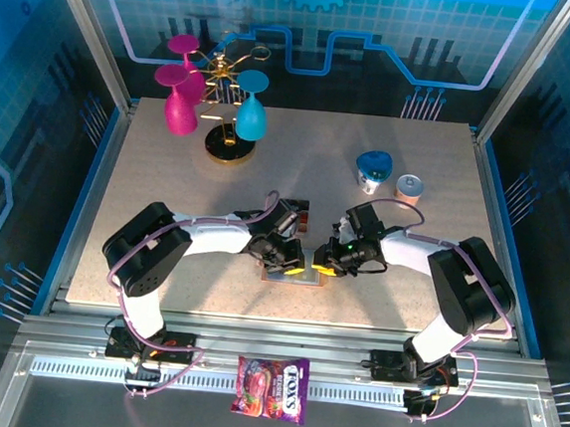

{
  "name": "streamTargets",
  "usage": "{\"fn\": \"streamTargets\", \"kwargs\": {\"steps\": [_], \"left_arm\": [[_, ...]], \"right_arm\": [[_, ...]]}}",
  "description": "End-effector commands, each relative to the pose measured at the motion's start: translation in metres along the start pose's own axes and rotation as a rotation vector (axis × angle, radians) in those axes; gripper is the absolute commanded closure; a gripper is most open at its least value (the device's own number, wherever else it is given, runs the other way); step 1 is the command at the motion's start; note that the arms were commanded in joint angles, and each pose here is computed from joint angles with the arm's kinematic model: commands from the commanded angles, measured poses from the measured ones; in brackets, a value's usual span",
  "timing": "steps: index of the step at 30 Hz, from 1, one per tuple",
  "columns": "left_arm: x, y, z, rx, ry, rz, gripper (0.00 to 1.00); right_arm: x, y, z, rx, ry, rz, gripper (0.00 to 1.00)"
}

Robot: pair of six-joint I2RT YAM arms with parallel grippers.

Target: Take the credit cards out of the card holder

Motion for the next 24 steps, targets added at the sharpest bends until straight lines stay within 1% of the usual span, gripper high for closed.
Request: {"fn": "streamTargets", "kwargs": {"steps": [1,3,5,10,18,21,24], "left_arm": [[0.002,-0.006,-0.002,-0.021,-0.012,-0.001,0.88],[0.003,-0.006,-0.002,-0.019,-0.014,-0.002,0.88],[0.003,-0.005,-0.002,-0.017,-0.014,-0.002,0.87],[0.0,-0.006,-0.002,-0.022,-0.011,0.005,0.88],[0.005,-0.007,-0.003,-0.025,-0.011,-0.019,0.88],[0.011,-0.006,-0.002,-0.021,-0.014,-0.045,0.88],[0.019,-0.006,-0.001,-0.021,-0.008,-0.083,0.87]], "right_arm": [[0.007,0.003,0.001,0.01,-0.012,-0.015,0.75],[0.008,0.002,0.001,0.009,-0.012,-0.017,0.78],[0.008,0.002,0.001,0.009,-0.011,-0.017,0.78],[0.005,0.005,0.001,0.012,-0.008,-0.011,0.75],[0.003,0.009,0.002,0.022,-0.006,-0.008,0.75],[0.002,0.01,0.002,0.021,-0.002,-0.002,0.73],[0.0,0.01,0.002,0.02,-0.001,0.004,0.67]]}}
Point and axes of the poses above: each hand's point on the last joint's axis, 136 mm out from that joint toward the fingers, its own y axis out along the fingers, its own x axis along the line the jaws close on, z = x × y, the point moved 1 cm from there along -y, back along the fingers, and after that the axes turned 5 degrees about y, right-handed, at the moved point
